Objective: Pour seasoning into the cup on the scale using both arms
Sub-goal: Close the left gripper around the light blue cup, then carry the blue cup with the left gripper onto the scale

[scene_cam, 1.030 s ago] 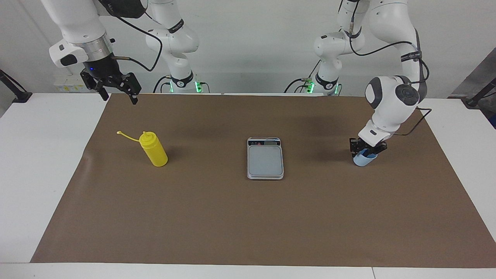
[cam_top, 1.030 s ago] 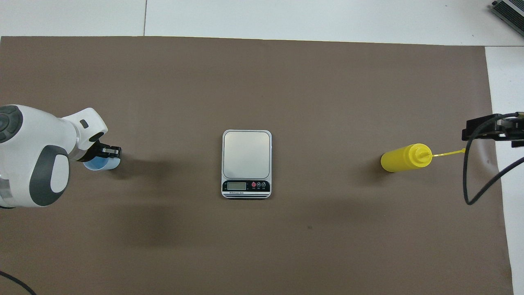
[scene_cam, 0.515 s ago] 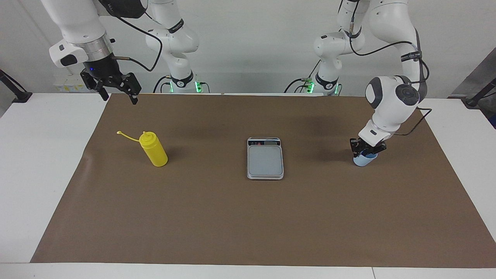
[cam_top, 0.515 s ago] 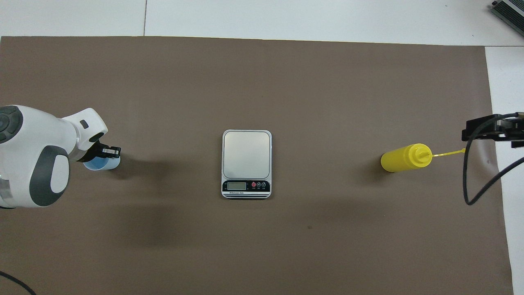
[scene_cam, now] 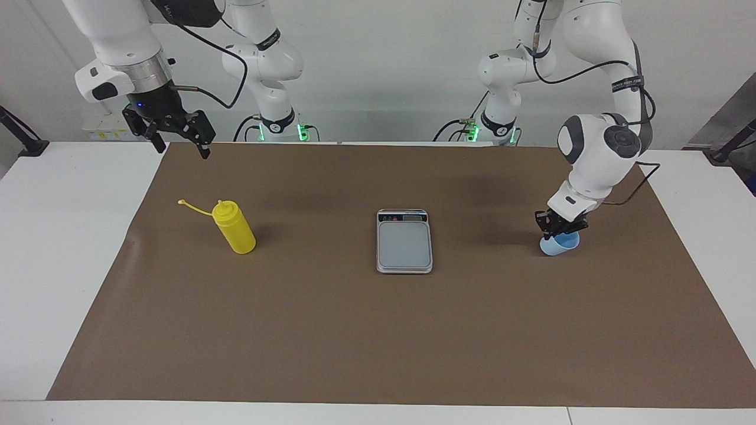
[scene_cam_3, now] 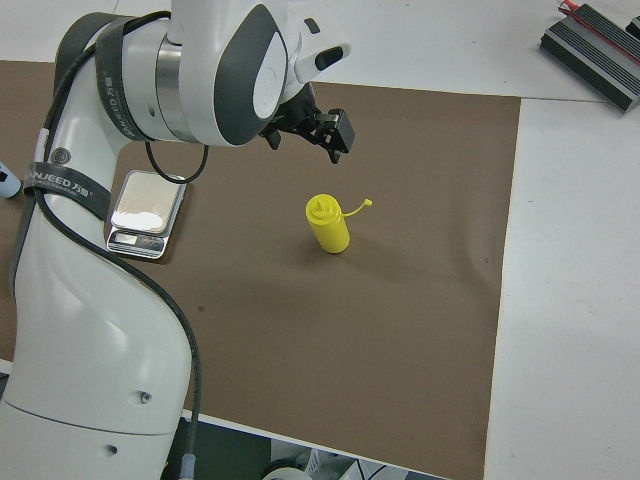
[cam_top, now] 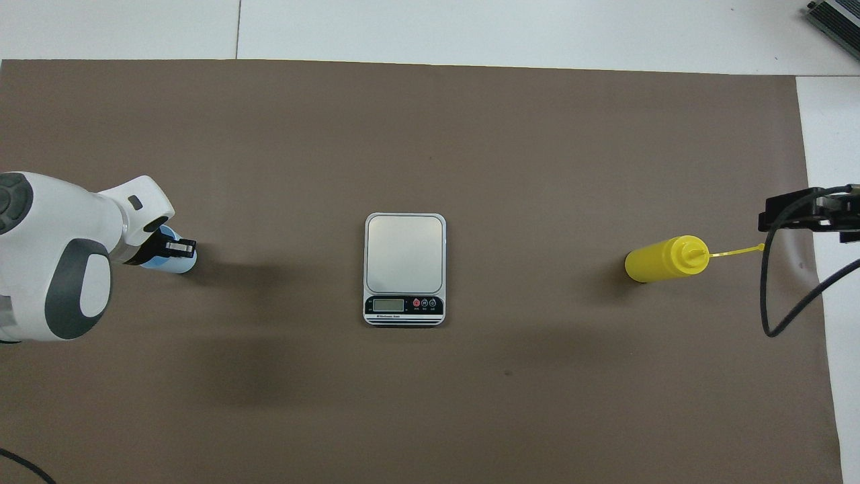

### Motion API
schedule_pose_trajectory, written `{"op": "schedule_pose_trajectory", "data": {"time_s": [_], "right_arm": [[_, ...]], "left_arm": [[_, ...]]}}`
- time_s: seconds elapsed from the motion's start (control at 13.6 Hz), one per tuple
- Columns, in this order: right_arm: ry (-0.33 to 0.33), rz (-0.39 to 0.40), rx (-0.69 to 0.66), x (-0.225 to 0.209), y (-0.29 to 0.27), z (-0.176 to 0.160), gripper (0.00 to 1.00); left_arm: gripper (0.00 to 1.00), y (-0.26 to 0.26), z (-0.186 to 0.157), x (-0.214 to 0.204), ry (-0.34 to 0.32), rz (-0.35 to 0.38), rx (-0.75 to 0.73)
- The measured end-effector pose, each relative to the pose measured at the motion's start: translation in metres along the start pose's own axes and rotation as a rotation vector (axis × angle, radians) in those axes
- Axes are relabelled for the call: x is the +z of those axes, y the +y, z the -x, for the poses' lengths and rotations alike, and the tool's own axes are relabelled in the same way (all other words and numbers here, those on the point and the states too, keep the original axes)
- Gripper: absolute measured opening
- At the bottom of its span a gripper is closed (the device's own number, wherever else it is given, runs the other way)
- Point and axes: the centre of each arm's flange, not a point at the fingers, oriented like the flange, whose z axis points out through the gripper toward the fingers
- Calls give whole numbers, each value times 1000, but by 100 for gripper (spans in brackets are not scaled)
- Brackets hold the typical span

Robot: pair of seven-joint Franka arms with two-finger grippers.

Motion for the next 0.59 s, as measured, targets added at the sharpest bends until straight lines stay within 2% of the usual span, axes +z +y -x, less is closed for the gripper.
{"op": "schedule_pose_trajectory", "data": {"time_s": [0.37, 0.59], "right_arm": [[0, 0, 0, 0, 0, 0, 100], [0, 0, 0, 0, 0, 0, 100]], "left_arm": [[4, 24, -23, -35, 26, 2, -11], [4, 79, -38, -50, 44, 12, -88]]}}
